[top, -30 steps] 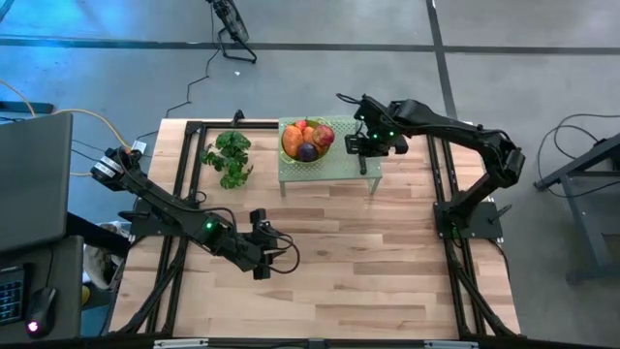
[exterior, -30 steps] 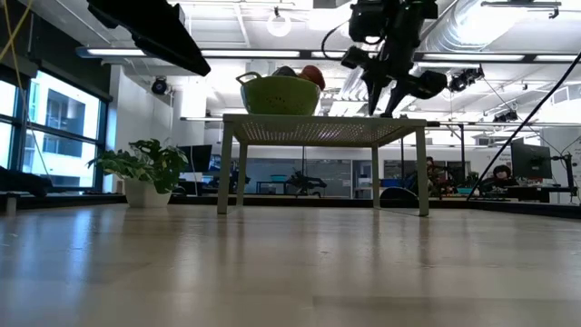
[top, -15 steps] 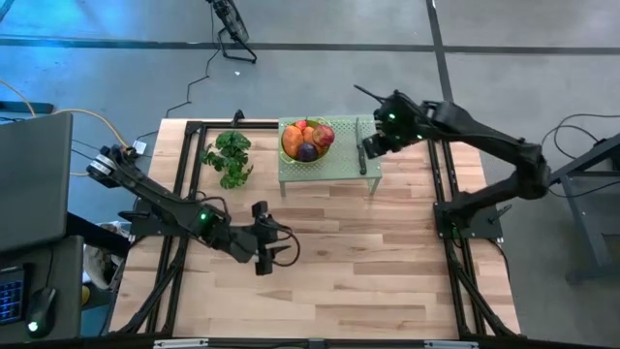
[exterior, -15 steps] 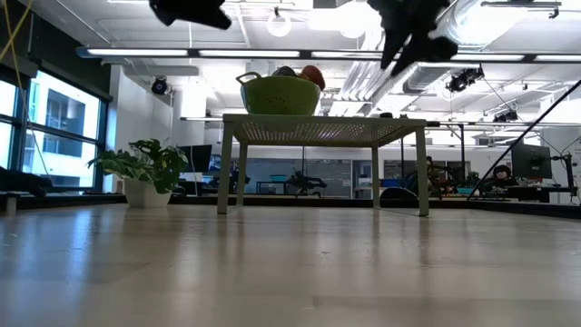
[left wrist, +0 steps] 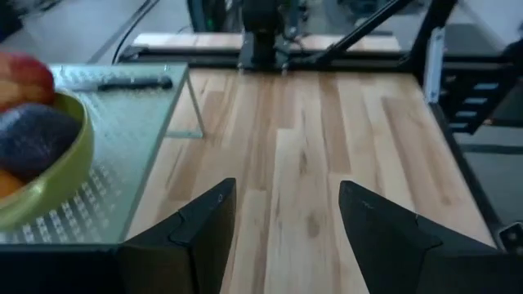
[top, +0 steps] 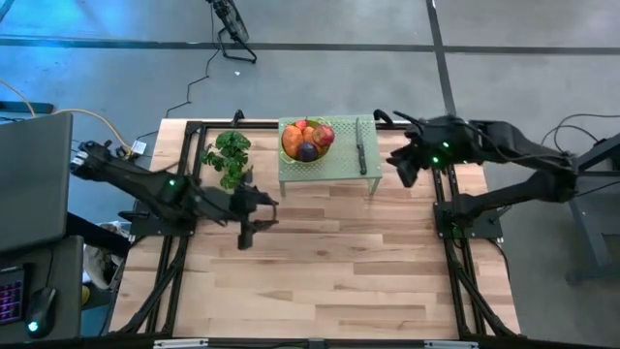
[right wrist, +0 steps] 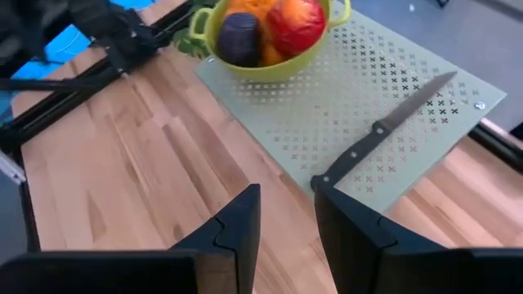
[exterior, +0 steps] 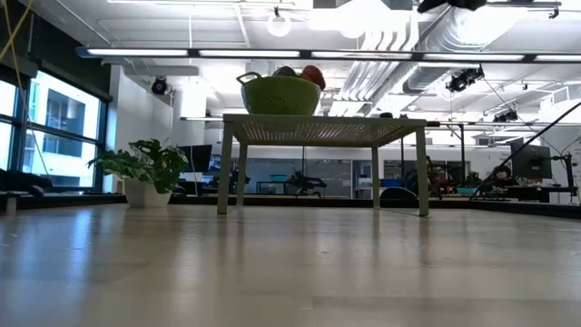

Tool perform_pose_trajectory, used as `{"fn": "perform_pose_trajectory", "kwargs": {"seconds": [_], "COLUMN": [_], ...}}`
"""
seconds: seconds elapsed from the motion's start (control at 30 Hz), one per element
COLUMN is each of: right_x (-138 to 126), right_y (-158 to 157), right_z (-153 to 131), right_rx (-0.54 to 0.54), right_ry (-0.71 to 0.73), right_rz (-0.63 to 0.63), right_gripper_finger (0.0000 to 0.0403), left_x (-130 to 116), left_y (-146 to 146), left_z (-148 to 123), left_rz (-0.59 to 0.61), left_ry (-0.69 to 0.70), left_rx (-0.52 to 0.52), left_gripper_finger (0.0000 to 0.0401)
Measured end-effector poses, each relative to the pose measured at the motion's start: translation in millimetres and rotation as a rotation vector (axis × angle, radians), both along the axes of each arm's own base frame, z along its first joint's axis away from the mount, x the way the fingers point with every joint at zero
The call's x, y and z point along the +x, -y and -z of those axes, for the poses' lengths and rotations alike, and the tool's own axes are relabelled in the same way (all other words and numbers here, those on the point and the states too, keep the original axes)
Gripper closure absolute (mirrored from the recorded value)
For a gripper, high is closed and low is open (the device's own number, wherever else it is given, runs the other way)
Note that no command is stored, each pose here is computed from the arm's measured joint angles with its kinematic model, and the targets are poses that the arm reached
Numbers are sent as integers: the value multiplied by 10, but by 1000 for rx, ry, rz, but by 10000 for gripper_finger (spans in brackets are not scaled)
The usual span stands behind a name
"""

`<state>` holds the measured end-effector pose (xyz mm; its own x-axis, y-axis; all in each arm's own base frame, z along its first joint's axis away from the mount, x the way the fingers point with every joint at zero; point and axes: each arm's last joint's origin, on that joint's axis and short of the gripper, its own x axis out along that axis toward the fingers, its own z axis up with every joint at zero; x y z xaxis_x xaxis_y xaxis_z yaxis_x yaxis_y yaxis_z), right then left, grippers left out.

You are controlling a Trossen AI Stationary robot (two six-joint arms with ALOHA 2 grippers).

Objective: Pick & Place Fruit
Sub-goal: Return to Home Position

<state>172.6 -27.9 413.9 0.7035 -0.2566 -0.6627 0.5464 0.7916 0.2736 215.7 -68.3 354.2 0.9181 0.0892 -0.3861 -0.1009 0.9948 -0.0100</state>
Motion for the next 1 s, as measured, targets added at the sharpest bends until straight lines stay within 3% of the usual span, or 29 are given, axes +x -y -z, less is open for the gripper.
{"fn": "perform_pose_trajectory", "kwargs": {"seconds": [0.2,0.47,0.77,1.0], "right_x": [-185,-300,-398,-456], "right_y": [-197,-368,-483,-534], "right_z": [169,659,1216,1491], "right_rx": [-55,-49,-12,-21], "right_ry": [22,134,195,283], "right_rz": [-54,-159,-228,-291], "right_gripper_finger": [293,293,293,293], "left_x": [-146,-186,-129,-92], "left_y": [-290,-609,-636,-631], "left_z": [-109,-54,320,608], "left_rz": [48,-24,-41,-55], "left_ry": [6,-70,-90,-94], "left_rx": [-13,-54,-48,-76], "left_gripper_finger": [189,189,189,189]}}
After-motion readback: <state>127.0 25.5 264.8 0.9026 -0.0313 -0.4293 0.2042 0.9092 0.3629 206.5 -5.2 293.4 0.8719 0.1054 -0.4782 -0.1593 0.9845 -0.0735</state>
